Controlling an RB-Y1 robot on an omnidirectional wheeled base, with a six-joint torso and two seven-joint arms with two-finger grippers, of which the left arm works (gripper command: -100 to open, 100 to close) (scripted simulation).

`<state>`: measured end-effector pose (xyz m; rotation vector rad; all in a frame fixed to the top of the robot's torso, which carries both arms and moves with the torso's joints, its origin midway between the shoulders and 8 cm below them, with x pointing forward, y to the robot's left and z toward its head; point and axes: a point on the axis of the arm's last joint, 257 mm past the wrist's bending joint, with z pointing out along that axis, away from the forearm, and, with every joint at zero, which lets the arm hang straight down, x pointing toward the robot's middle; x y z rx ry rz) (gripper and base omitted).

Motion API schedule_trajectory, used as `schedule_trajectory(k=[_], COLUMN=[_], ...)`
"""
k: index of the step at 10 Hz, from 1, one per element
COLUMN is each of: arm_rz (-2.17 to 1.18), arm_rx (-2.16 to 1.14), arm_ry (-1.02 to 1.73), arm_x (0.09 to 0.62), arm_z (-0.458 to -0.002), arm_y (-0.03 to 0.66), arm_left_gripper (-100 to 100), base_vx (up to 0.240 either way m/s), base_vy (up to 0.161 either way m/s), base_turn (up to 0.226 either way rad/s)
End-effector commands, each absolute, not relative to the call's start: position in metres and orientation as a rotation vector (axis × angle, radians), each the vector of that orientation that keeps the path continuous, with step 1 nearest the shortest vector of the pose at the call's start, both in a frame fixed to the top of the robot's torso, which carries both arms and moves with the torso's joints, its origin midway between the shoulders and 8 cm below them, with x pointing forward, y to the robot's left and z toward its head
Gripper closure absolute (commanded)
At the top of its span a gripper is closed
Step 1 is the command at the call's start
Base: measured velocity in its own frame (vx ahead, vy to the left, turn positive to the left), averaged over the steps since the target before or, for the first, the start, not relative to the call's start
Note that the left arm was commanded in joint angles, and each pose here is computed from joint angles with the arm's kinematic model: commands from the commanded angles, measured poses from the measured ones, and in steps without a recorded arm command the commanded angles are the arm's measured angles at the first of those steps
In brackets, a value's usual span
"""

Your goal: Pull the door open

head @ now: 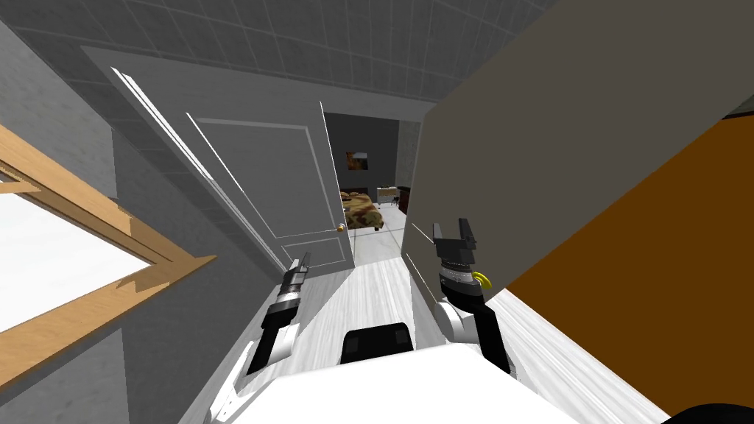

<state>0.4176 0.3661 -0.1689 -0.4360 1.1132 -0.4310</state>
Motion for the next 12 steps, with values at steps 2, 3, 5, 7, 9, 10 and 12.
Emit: schedule_trajectory(k=[2,3,5,7,9,10,12], arm_rz=[-0.365,-0.341,-0.294,-0.248,-0.205,-0.184,-0.143], arm_rx=[-0.413,-0.406,-0.39,-0.374,-0.359,-0.351,-0.335], arm_ry=[1.15,1.163,1.191,1.218,1.244,1.257,1.283], arm_x=[0.419,0.42,0.42,0.42,0.419,0.419,0.418], arm_z=[-0.187,-0.194,-0.208,-0.221,-0.234,-0.24,-0.253], arm_y=[0.374,0.377,0.381,0.386,0.39,0.392,0.395], arm_left_gripper=[-100,-100,-100,-100,-100,-100,-100], base_vx=[0.097,0.1,0.111,0.088,0.099,0.099,0.105], base_vy=[0.01,0.0,0.005,0.0,0.01,-0.002,0.004], base_turn=[-0.03,-0.042,-0.027,-0.029,-0.035,-0.032,-0.03])
